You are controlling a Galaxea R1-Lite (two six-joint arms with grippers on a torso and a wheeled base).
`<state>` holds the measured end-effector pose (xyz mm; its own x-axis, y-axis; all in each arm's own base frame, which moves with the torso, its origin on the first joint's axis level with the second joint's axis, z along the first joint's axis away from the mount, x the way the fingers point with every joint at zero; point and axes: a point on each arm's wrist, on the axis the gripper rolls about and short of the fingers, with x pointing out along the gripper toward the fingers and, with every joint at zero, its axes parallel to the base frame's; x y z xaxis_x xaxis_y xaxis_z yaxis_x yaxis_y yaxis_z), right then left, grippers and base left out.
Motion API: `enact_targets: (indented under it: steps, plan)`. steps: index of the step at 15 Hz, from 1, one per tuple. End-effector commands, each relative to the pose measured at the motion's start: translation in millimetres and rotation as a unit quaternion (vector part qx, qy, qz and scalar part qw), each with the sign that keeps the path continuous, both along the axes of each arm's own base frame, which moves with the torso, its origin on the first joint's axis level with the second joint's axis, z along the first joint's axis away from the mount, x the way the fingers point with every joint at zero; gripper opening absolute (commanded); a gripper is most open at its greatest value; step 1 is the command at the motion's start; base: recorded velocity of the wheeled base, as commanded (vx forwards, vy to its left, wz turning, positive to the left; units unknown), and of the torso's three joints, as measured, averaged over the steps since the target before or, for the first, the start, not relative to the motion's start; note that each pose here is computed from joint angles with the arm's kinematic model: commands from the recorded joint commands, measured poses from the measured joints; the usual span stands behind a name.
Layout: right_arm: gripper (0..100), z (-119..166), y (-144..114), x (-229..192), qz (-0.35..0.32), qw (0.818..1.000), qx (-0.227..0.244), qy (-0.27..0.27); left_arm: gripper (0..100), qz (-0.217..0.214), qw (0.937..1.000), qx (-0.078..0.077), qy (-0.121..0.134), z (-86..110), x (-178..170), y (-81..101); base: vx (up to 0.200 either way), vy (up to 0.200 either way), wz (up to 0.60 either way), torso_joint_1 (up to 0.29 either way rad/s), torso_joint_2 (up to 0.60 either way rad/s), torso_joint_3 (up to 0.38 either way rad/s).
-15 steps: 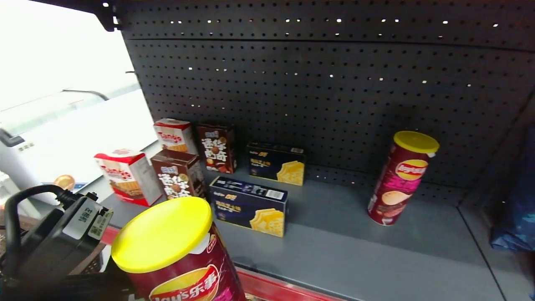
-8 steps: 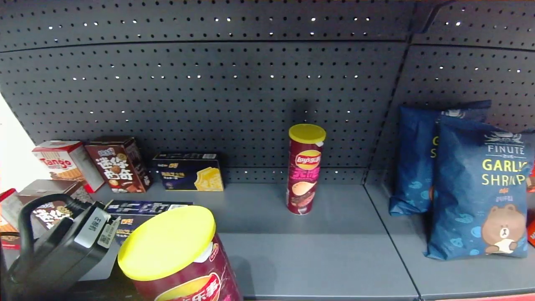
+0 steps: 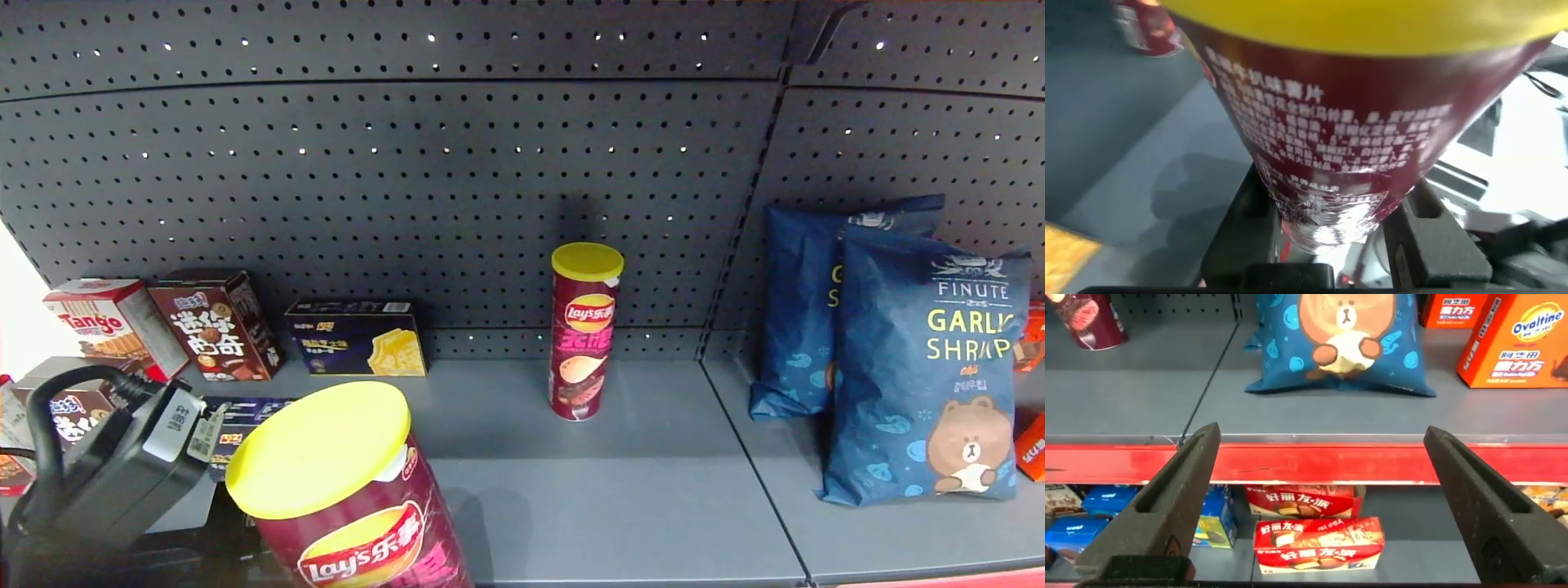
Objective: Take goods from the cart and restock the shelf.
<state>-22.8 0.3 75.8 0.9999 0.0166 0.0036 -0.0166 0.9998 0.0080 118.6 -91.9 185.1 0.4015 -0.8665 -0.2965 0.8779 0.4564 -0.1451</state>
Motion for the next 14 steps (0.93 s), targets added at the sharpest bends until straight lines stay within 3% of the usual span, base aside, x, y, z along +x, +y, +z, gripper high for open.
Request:
enact_targets:
  steps: [1,4,5,6,7,8,10,14]
  plan:
    - [100,0.3,0.1,0.0,0.003,1.0,0.0,0.001,0,0.005,1.0,0.002,-0.001,-0.1,0.9,-0.2,0.0,0.0,0.0,0.0,0.0,0.0]
    - [100,2.0,0.0,4.8,0.019,0.999,-0.007,0.034,0,0.007,0.9998,0.014,0.014,-9.4,-2.0,1.6,0.0,0.0,0.0,0.0,0.0,0.0]
    - [100,3.9,-1.2,12.0,-0.01,0.996,0.044,0.076,0,0.013,0.9995,0.021,0.019,-14.5,-4.1,2.8,0.0,0.0,0.0,0.0,0.0,0.0]
    - [100,6.5,-1.7,8.5,-0.011,0.998,0.017,0.052,0,0.015,0.9995,0.021,0.018,-14.2,-2.9,2.4,0.0,0.0,0.0,0.0,0.0,0.0]
    - [100,84.1,-1.2,6.2,-0.008,0.997,0.072,-0.014,0,0.011,0.9995,0.022,0.019,-13.6,-2.8,0.5,0.0,0.0,0.0,0.0,0.0,0.0]
    - [100,103.6,-0.2,22.6,0.011,0.994,0.11,0.023,0,0.011,0.9992,0.026,0.027,-16.8,-1.1,-0.4,0.0,0.0,0.0,0.0,0.0,0.0]
    - [100,109.5,2.0,26.0,0.097,0.994,-0.046,0.024,0,0.006,0.9988,0.036,0.031,-21.2,3.3,-4.3,0.0,0.0,0.0,0.0,0.0,0.0]
    - [100,140.7,14.5,65.5,0.2,0.974,-0.08,0.07,0,0.016,0.9988,0.038,0.028,-18.7,9.9,-5.4,0.0,0.0,0.0,0.0,0.0,0.0]
